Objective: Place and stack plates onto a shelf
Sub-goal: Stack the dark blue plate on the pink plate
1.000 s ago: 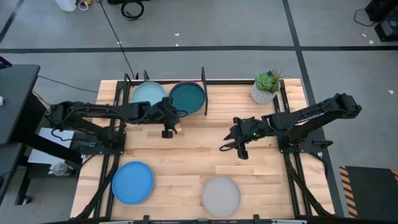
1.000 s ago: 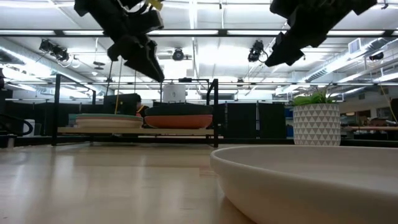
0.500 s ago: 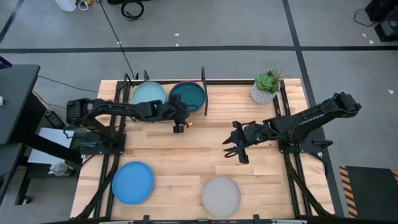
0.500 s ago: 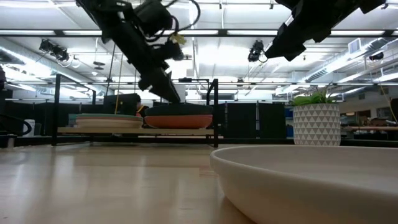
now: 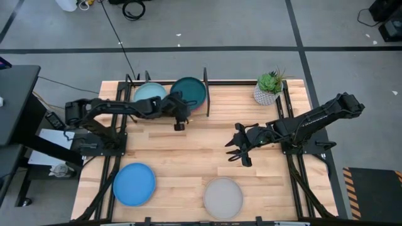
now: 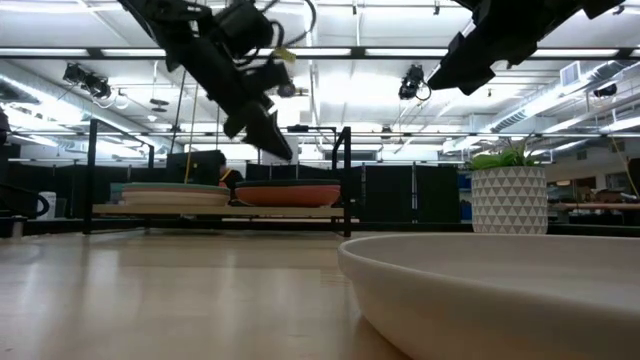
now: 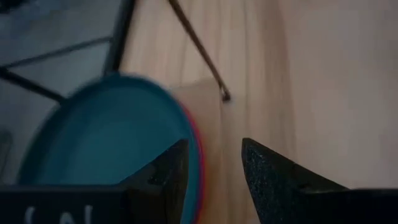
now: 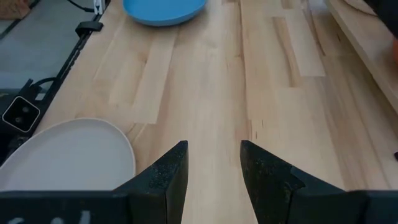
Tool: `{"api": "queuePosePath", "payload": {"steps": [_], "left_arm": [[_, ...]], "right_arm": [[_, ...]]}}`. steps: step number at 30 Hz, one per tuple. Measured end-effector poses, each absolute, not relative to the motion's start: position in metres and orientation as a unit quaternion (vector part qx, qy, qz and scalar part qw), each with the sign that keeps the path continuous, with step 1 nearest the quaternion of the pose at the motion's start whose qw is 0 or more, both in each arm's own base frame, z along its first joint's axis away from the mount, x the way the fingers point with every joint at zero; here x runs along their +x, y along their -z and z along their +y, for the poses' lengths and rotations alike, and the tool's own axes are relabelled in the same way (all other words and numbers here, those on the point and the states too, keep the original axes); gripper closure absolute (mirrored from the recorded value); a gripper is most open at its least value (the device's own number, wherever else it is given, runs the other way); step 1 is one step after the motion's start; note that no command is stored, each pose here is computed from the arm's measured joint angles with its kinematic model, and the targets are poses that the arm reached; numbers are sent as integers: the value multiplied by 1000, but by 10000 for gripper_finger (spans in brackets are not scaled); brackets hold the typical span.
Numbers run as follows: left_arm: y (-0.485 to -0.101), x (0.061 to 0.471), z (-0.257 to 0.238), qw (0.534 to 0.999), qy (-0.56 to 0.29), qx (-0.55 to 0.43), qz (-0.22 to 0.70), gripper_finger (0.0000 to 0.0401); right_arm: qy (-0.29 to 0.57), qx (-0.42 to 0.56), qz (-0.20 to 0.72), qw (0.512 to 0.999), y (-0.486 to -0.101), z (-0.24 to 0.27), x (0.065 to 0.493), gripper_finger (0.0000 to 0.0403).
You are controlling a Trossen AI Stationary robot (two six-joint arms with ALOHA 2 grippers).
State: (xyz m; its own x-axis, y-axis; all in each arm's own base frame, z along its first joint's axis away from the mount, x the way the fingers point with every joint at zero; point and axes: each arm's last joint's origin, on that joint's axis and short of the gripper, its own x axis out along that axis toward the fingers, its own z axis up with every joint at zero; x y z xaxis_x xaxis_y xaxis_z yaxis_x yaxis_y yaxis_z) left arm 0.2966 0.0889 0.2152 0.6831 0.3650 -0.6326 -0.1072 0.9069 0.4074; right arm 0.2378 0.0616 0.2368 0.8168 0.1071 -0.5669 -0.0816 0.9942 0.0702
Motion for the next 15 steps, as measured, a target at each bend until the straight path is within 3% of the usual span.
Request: {"api": "queuePosePath", "payload": {"steps": [6, 15], "left_arm": [[-228, 291, 111, 904, -206, 158, 341, 245], [-193, 290, 171, 902, -267, 83, 330, 246]], "right_arm": [[-51, 22, 286, 957, -239, 62, 239, 250], [-56, 8, 268, 962, -242, 62, 241, 250]]}}
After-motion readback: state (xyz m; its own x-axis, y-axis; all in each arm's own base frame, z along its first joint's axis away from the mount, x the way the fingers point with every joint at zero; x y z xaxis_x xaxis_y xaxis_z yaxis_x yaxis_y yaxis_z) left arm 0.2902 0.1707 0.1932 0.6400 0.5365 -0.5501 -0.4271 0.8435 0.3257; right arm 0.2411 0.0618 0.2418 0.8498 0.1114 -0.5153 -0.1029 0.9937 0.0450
